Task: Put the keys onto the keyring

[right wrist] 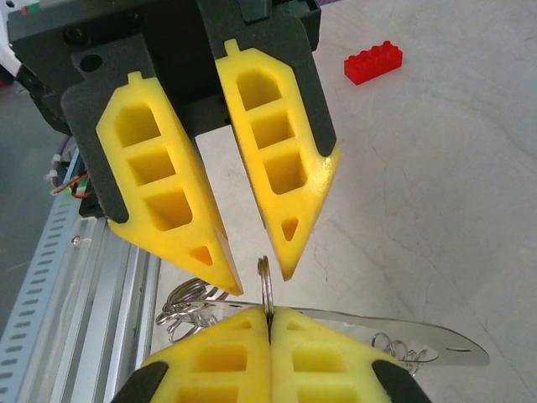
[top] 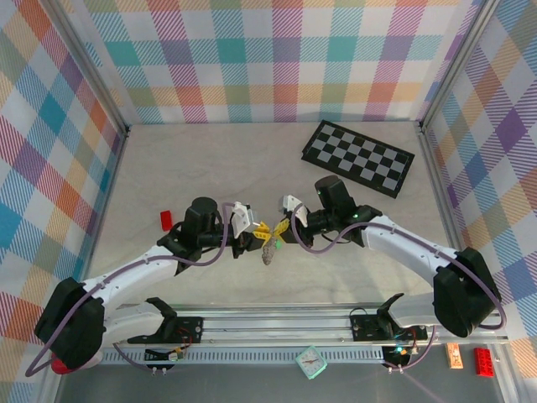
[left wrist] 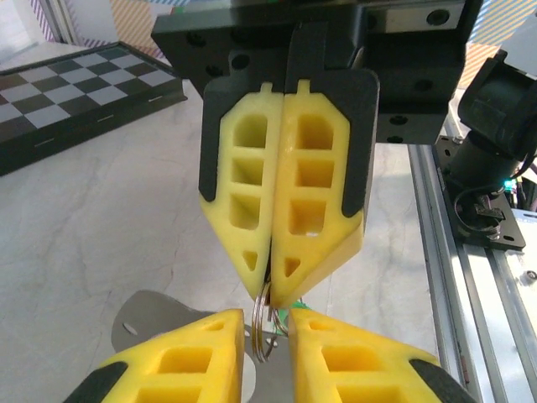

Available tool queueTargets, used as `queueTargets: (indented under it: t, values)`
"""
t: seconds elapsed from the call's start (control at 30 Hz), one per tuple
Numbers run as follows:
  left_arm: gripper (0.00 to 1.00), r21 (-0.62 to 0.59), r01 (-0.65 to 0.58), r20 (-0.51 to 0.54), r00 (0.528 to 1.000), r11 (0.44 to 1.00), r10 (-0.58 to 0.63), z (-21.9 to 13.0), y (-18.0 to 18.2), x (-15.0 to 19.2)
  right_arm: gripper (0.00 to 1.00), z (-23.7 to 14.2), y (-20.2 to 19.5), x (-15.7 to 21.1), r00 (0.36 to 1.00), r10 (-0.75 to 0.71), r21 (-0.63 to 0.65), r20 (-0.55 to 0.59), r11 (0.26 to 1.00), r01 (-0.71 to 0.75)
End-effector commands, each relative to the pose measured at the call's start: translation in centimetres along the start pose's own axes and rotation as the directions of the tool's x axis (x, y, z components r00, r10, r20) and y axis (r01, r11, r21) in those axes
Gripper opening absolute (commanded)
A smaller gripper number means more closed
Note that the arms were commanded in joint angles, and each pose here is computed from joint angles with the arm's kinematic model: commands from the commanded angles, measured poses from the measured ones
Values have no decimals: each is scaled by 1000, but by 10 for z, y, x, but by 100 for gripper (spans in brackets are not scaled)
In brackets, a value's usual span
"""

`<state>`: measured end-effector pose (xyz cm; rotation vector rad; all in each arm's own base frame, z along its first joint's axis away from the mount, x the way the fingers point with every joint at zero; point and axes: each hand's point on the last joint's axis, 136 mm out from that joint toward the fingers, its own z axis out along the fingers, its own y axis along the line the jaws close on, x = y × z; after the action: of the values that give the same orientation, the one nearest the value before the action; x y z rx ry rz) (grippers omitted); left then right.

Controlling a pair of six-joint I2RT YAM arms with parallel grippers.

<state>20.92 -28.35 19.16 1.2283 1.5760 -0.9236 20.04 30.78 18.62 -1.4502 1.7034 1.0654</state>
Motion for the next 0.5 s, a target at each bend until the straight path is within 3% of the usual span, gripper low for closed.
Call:
queueTargets:
  t: [0.0,0.3,0.47]
  values:
    - [21,-2,-48,-25,999,999,48,-3,0,-10,0,-4,5,-10,997,-76,-22,-33,997,75]
    - [18,28,-55,-72,996,998,57,2,1,-8,0,2,11,-10,976,-155,-36,-153,988,152]
    - [8,45,-55,-89,994,997,59,3,1,-7,0,2,15,-17,972,-181,-44,-151,983,176]
